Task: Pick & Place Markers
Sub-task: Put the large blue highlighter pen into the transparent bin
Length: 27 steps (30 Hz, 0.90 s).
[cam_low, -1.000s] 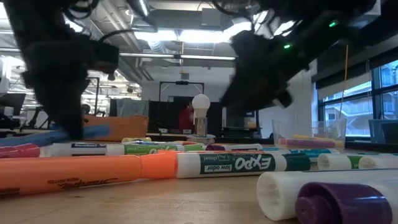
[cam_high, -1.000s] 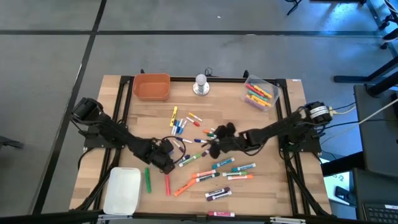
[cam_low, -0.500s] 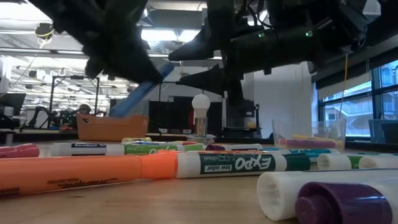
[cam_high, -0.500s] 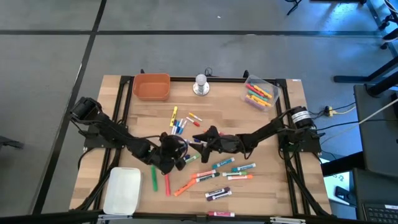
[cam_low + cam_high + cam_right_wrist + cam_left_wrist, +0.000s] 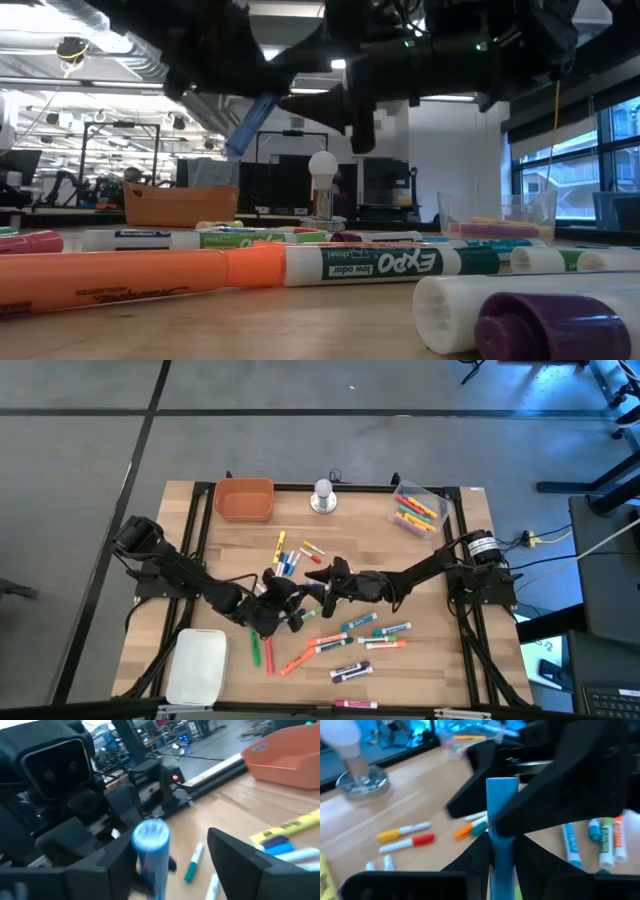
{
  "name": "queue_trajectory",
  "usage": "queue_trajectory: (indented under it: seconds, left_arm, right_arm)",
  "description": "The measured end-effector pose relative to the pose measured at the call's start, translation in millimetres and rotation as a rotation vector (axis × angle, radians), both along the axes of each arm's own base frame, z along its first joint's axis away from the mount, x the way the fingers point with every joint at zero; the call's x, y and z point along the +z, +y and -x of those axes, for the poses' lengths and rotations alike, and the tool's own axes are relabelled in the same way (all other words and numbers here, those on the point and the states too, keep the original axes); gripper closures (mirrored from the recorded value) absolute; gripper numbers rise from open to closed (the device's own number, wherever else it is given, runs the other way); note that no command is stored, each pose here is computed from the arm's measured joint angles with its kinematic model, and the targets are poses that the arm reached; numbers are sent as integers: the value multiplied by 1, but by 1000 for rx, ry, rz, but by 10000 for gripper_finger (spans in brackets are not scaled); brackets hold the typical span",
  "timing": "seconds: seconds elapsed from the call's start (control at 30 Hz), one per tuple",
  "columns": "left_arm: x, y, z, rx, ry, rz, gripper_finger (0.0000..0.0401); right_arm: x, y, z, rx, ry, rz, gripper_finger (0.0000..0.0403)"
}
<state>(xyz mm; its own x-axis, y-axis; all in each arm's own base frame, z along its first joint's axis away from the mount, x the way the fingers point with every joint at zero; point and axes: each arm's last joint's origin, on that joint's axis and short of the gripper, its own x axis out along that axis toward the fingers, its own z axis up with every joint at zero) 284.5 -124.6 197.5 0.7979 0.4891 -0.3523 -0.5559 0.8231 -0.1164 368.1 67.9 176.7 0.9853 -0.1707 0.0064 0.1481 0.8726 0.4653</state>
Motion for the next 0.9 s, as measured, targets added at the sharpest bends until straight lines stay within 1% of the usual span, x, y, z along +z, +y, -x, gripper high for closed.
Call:
queue_trajectory:
  seconds: [0.07, 0.13, 0.2, 0.27, 0.37, 0.43, 0.5, 0.57, 0.63, 0.73, 0.8, 0.9]
  left_arm:
    - [3, -1, -2, -34, -9, -12, 339]
    - [4, -2, -3, -47, -15, -24, 338]
    - [5, -2, -3, -45, -17, -24, 338]
    - [5, -2, -3, -44, -17, -25, 335]
    - [4, -2, -4, -65, -9, -16, 321]
    - [4, -2, -4, -72, -5, -10, 307]
    - [2, -3, -2, -82, 12, -13, 291]
    - [2, -4, -2, -91, 20, 2, 276]
    - [-2, -3, 1, -93, 63, 27, 263]
    - [-10, -2, 6, -103, 137, 81, 251]
    - [-14, -1, 9, -105, 179, 117, 248]
    - [-18, -1, 13, -94, 214, 150, 248]
  right_arm:
    - [4, 1, -3, 15, -7, 15, 196]
    - [5, 2, -3, 19, -15, 32, 234]
    - [6, 4, -3, 27, -20, 41, 285]
    - [6, 6, -2, 27, -14, 73, 339]
    - [6, 7, -2, 6, 22, 97, 338]
    - [9, 4, 0, -4, 82, 117, 338]
    - [12, -2, 5, -23, 171, 176, 338]
    - [16, -8, 13, -66, 280, 260, 338]
    - [32, -15, 25, -118, 366, 341, 338]
    - [59, -30, 51, -291, 552, 449, 338]
    - [67, -42, 74, -442, 706, 537, 338]
    - [83, -62, 107, -661, 853, 633, 338]
